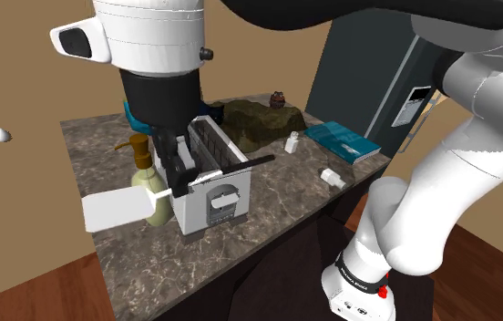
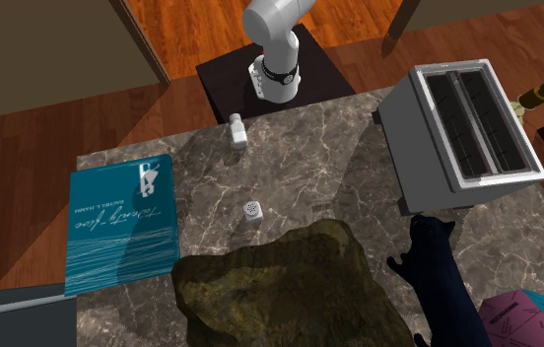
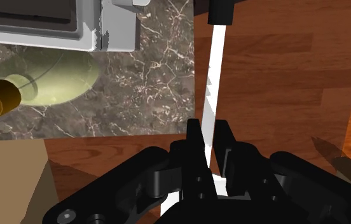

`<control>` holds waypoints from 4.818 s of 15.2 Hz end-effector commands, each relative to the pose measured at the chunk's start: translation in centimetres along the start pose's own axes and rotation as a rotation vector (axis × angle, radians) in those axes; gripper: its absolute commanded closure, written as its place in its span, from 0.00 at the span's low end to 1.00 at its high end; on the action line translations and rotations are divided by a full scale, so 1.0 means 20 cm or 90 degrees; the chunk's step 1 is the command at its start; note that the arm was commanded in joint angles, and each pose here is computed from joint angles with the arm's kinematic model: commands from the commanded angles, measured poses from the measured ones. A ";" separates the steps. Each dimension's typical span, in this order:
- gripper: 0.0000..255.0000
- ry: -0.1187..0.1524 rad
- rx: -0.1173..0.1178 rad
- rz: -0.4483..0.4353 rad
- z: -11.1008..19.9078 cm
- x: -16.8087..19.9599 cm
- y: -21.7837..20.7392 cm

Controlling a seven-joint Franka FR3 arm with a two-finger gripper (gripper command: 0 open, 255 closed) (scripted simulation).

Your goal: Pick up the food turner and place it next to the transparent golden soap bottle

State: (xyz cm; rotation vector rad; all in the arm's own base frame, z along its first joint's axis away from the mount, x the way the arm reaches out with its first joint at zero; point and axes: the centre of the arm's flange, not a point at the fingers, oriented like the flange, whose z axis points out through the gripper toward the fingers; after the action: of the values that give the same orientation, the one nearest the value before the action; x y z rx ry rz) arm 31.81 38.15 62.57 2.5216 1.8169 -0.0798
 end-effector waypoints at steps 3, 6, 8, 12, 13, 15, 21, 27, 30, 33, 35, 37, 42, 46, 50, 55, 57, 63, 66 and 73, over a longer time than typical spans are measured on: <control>1.00 0.000 0.000 0.000 0.11 0.01 -0.01; 1.00 0.000 0.000 0.000 0.19 0.01 -0.01; 1.00 0.000 0.000 0.000 0.25 0.01 -0.01; 1.00 0.000 0.000 0.000 0.35 0.02 -0.01; 1.00 0.000 0.000 0.000 0.38 0.02 -0.01; 1.00 0.000 0.000 0.000 0.43 0.03 -0.01; 1.00 0.000 0.000 0.000 0.59 0.04 -0.01; 1.00 0.000 0.000 0.000 0.75 0.04 -0.01; 1.00 0.000 0.000 0.000 0.83 0.05 0.00; 1.00 0.000 0.000 0.000 0.90 0.05 0.00; 1.00 0.000 0.000 0.000 0.96 0.06 0.00; 1.00 0.000 0.000 0.000 1.01 0.06 0.00; 1.00 0.000 0.000 0.000 1.14 0.07 0.00; 1.00 0.000 0.000 0.000 1.25 0.08 0.00; 1.00 0.000 0.000 0.000 1.35 0.08 0.00; 1.00 0.000 0.000 0.000 1.42 0.09 0.00; 1.00 0.000 0.000 0.000 1.42 0.09 0.00; 0.00 0.000 0.000 0.000 1.42 0.09 0.00; 0.00 0.000 0.000 0.000 1.42 0.09 0.00; 0.00 0.000 0.000 0.000 1.17 0.09 0.00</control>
State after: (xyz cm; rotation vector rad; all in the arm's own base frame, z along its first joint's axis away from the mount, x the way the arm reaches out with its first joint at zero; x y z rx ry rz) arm 31.79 38.46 38.96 2.5218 1.8168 -0.0782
